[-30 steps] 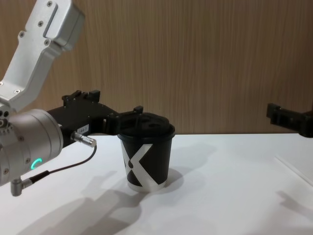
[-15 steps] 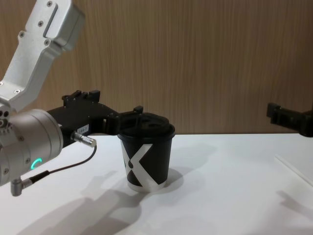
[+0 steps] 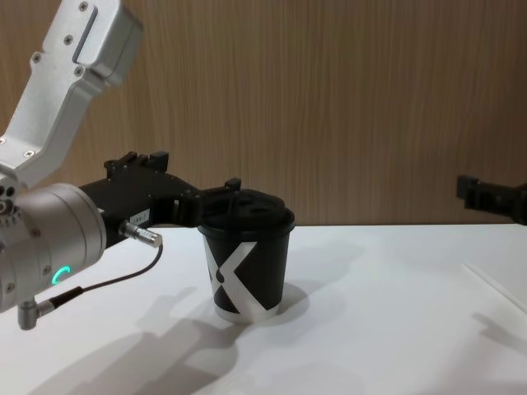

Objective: Pick up the straw with one hand, pass it to the other hand, and insert it into the cup.

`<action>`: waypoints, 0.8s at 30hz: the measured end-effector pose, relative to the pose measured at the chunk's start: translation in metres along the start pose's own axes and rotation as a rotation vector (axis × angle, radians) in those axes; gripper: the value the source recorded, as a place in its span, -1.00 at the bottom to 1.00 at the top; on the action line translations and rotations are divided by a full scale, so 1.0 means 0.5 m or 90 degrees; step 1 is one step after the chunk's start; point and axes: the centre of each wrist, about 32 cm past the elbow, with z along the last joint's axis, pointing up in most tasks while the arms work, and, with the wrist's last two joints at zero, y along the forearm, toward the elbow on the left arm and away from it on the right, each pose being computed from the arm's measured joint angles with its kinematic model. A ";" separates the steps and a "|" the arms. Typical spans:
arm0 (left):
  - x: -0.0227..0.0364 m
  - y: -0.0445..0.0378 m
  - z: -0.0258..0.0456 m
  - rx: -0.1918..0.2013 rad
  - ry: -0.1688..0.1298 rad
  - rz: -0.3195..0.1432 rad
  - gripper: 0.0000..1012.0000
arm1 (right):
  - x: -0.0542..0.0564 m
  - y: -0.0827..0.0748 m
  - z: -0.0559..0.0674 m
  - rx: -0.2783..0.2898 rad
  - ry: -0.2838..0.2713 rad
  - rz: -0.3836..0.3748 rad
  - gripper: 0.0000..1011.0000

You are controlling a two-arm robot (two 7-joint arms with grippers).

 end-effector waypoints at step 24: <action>0.000 0.000 0.000 0.000 0.000 0.000 0.98 | 0.041 -0.005 0.004 -0.150 0.019 -0.053 0.98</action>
